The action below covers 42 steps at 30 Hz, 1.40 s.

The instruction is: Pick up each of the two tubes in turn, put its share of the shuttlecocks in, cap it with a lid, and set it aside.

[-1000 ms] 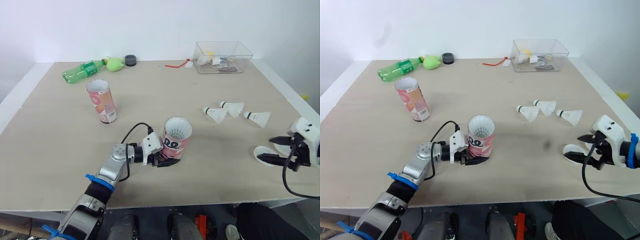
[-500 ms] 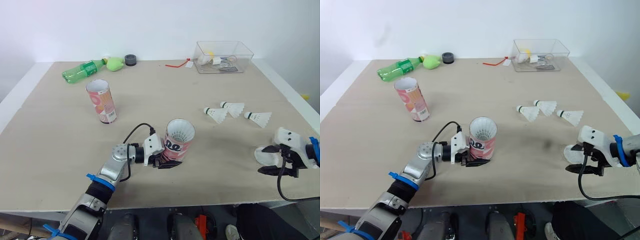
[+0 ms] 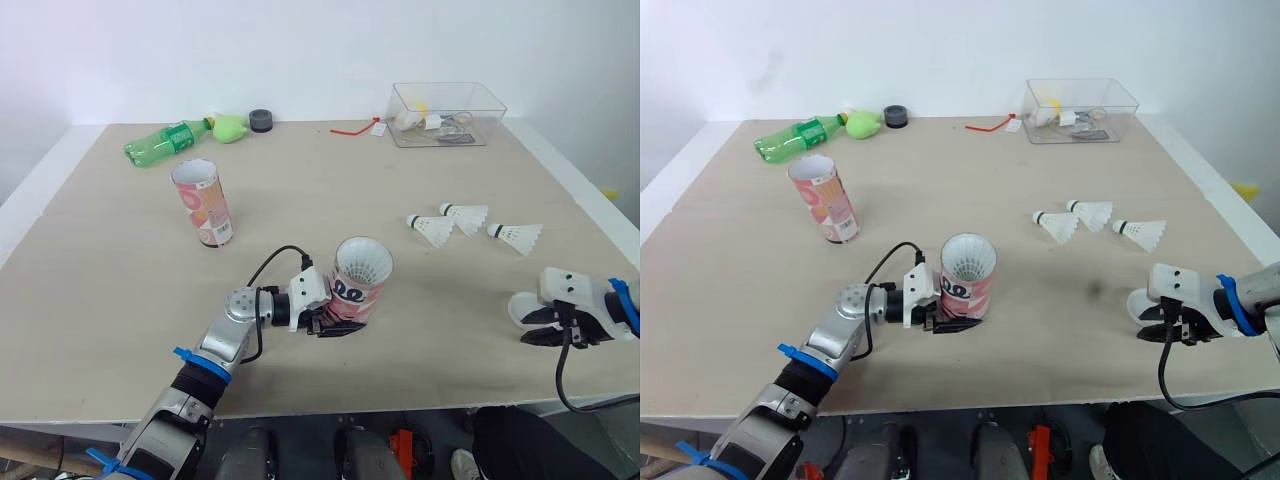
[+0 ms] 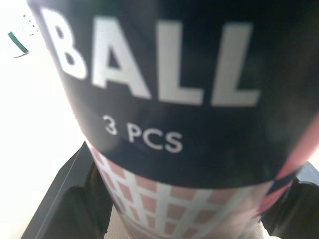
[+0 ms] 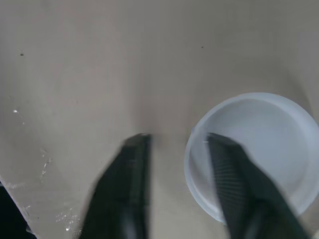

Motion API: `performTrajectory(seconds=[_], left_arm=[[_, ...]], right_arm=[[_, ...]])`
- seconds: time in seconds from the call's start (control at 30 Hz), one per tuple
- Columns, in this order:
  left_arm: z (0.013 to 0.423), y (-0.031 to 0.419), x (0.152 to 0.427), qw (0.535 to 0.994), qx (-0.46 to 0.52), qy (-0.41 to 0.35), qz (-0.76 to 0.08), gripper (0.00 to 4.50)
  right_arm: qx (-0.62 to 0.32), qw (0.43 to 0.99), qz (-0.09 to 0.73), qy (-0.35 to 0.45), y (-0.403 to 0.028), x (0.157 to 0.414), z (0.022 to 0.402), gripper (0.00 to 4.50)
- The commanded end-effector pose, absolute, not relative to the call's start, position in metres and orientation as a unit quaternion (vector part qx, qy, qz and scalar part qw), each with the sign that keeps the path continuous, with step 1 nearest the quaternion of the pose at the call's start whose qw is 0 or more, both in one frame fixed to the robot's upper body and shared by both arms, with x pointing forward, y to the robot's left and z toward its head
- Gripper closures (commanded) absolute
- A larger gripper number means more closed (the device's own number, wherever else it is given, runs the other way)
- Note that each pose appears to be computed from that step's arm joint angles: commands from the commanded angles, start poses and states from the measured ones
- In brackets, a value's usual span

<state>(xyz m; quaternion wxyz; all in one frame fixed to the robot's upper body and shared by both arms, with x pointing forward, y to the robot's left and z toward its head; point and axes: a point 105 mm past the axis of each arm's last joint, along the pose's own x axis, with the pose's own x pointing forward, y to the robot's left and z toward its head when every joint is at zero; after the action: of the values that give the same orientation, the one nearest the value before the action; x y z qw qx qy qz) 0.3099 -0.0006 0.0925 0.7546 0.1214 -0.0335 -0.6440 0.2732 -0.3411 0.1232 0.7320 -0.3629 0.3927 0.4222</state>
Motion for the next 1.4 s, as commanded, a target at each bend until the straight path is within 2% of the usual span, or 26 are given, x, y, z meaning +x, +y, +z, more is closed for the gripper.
performTrajectory(seconds=[0.03,0.37,0.6,0.73,0.87,1.0,1.2,1.4], left_arm=[[0.107,-0.003,0.312,0.756,0.119,-0.059,-0.641,1.28],[0.102,-0.005,0.310,0.756,0.118,-0.053,-0.641,1.28],[0.102,0.000,0.323,0.778,0.120,-0.063,-0.613,1.28],[0.099,0.001,0.330,0.788,0.122,-0.066,-0.599,1.28],[0.098,0.000,0.335,0.791,0.126,-0.064,-0.595,1.28],[0.101,-0.003,0.339,0.793,0.114,-0.058,-0.596,1.28],[0.114,-0.013,0.343,0.789,0.072,-0.048,-0.608,1.28],[0.114,-0.018,0.344,0.783,0.069,-0.036,-0.618,1.28]], right_arm=[[-0.381,0.714,0.424,0.407,-0.347,0.270,0.124,4.44],[-0.424,0.696,0.442,0.375,-0.341,0.276,0.136,4.44],[-0.466,0.687,0.488,0.268,-0.286,0.290,0.208,4.44],[-0.517,0.661,0.503,0.208,-0.259,0.296,0.245,4.44],[-0.586,0.621,0.506,0.125,-0.230,0.308,0.280,4.44],[-0.650,0.556,0.515,0.056,-0.198,0.312,0.305,4.44],[-0.703,0.470,0.534,-0.003,-0.163,0.313,0.315,4.44],[-0.706,0.421,0.569,-0.032,-0.142,0.308,0.311,4.44]])
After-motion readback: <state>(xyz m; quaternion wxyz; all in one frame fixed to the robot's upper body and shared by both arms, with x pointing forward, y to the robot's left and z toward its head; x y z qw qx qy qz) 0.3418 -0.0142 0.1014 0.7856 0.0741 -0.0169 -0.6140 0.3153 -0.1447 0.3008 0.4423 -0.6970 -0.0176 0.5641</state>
